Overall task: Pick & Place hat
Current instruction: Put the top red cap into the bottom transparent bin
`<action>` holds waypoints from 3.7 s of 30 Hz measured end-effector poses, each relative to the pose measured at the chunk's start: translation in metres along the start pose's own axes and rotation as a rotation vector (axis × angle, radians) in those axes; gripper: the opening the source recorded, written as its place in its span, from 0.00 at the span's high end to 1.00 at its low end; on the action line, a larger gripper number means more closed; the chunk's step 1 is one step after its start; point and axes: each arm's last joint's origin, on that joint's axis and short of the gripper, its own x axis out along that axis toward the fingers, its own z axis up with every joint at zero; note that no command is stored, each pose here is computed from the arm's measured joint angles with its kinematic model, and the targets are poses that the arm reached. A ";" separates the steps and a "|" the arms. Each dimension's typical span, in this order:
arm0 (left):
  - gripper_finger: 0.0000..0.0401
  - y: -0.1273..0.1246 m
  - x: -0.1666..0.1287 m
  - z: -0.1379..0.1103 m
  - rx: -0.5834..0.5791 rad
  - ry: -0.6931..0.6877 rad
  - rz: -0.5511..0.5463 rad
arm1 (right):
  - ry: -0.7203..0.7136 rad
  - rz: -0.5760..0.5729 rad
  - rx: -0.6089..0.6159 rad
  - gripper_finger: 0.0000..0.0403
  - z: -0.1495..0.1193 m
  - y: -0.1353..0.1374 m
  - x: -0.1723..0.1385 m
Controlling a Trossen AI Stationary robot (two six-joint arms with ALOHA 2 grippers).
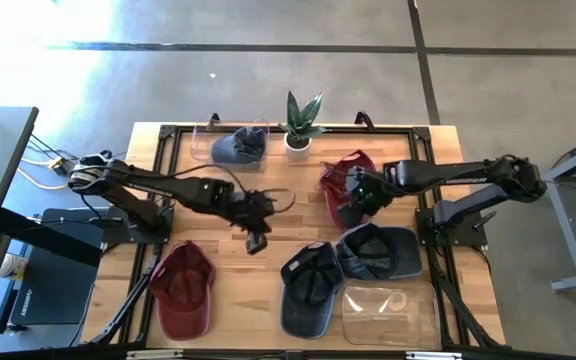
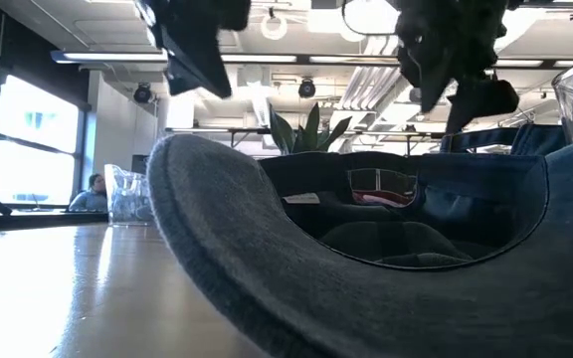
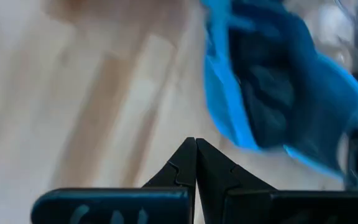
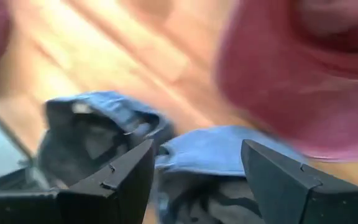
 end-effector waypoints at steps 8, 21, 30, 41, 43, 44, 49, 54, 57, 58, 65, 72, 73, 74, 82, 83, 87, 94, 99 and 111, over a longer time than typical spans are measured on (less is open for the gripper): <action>1.00 -0.025 -0.007 -0.014 0.022 -0.035 0.024 | 0.153 -0.314 0.014 0.41 0.009 -0.052 -0.013; 1.00 -0.023 -0.007 -0.005 -0.001 -0.138 0.068 | -0.023 -0.243 0.143 0.50 0.009 -0.107 0.052; 1.00 0.017 -0.028 0.028 -0.192 -0.167 0.049 | -0.120 -0.111 0.063 0.95 0.016 -0.097 0.056; 1.00 0.047 -0.144 0.069 -0.178 -0.466 0.269 | -0.495 0.036 -0.563 0.97 0.030 0.016 -0.012; 1.00 0.047 -0.162 0.073 -0.165 -0.517 0.310 | -0.574 0.025 -0.641 0.96 0.024 0.025 -0.010; 1.00 0.048 -0.169 0.074 -0.160 -0.530 0.328 | -0.588 0.015 -0.633 0.97 0.022 0.023 -0.004; 1.00 0.050 -0.181 0.069 -0.161 -0.489 0.399 | -0.607 0.084 -0.381 0.97 0.016 -0.003 0.034; 1.00 0.057 -0.164 0.055 -0.229 -0.286 0.507 | -0.557 0.161 -0.222 0.98 0.001 -0.013 0.051; 1.00 0.064 -0.138 0.053 -0.252 -0.211 0.550 | -0.557 0.179 -0.233 0.98 -0.002 -0.009 0.051; 1.00 0.066 -0.128 0.052 -0.251 -0.195 0.556 | -0.556 0.190 -0.237 0.98 -0.003 -0.008 0.051; 1.00 0.081 -0.083 0.033 -0.334 -0.169 0.570 | -0.514 0.279 -0.433 0.98 -0.023 0.009 0.052; 1.00 0.076 -0.058 0.027 -0.294 -0.211 0.346 | -0.524 0.257 -0.367 0.97 -0.029 0.010 0.054; 1.00 0.073 -0.054 0.028 -0.286 -0.236 0.304 | -0.525 0.258 -0.366 0.98 -0.029 0.010 0.054; 1.00 0.071 -0.047 0.028 -0.281 -0.247 0.279 | -0.527 0.261 -0.365 0.98 -0.029 0.010 0.054; 1.00 0.063 -0.012 0.024 -0.285 -0.248 0.298 | -0.550 0.295 -0.361 0.96 -0.027 0.013 0.052; 1.00 0.061 -0.010 0.028 -0.283 -0.275 0.266 | -0.551 0.297 -0.361 0.97 -0.027 0.014 0.052; 1.00 0.054 -0.002 0.045 -0.248 -0.395 0.122 | -0.560 0.312 -0.361 0.98 -0.027 0.015 0.051; 1.00 0.043 -0.006 0.068 -0.188 -0.544 -0.064 | -0.572 0.335 -0.351 0.95 -0.026 0.017 0.050; 1.00 0.033 -0.064 0.074 -0.123 -0.491 0.000 | -0.570 0.342 -0.356 0.98 -0.029 0.018 0.050; 0.92 0.032 -0.110 0.068 0.171 -0.233 0.275 | -0.584 0.369 -0.360 0.98 -0.029 0.021 0.048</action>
